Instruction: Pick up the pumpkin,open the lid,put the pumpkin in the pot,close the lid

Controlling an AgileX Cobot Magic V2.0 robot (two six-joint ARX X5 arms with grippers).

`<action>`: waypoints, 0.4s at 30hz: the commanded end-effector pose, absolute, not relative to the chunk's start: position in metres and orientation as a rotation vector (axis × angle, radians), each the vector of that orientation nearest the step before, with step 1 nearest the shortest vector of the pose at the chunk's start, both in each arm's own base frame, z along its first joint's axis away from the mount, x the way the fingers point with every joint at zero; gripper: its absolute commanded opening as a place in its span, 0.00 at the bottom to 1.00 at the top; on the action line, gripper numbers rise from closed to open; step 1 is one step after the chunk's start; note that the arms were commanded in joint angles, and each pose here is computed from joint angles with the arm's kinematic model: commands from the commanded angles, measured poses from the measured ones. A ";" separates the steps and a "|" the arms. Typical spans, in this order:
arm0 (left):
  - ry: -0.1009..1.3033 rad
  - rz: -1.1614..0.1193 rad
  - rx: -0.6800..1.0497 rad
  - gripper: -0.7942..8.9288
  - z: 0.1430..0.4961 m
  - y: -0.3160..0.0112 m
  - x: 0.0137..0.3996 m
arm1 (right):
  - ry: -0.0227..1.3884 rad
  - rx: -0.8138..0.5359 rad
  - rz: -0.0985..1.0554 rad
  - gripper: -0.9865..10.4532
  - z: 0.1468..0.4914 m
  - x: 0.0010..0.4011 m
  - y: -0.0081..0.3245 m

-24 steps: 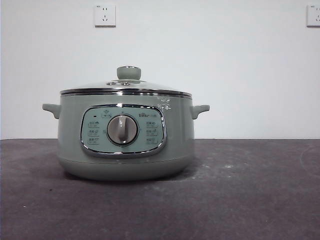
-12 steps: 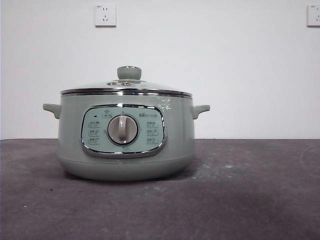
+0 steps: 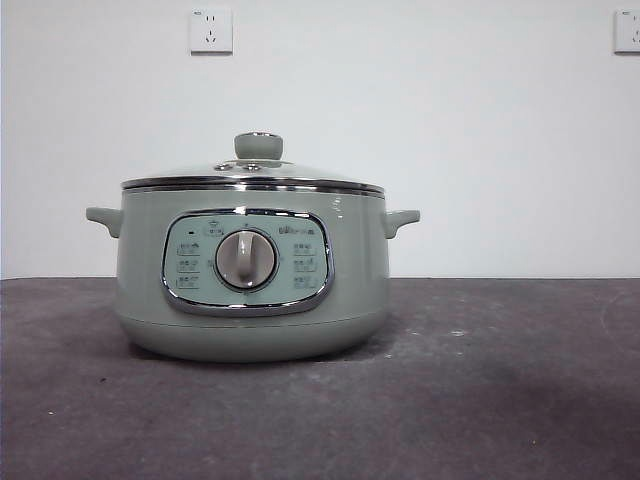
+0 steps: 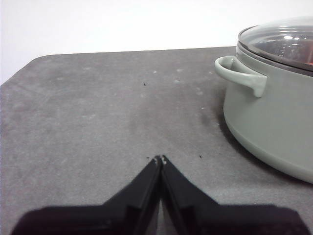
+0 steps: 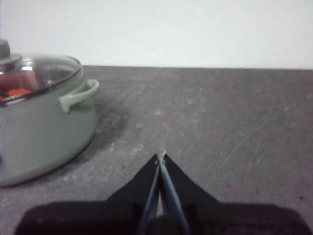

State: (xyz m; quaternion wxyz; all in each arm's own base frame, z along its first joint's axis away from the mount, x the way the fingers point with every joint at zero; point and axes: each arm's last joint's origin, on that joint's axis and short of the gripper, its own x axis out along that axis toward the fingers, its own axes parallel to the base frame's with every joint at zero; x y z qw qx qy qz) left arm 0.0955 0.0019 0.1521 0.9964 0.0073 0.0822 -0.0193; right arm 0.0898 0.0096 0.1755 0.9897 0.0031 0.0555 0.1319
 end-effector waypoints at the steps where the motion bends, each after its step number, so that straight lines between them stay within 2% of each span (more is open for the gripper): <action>1: 0.176 -0.034 0.011 0.08 0.147 0.002 0.096 | 0.126 0.022 0.260 0.09 0.167 0.092 0.010; 12: 0.175 -0.034 0.011 0.08 0.147 0.002 0.096 | 0.175 0.026 0.260 0.09 0.151 0.094 0.010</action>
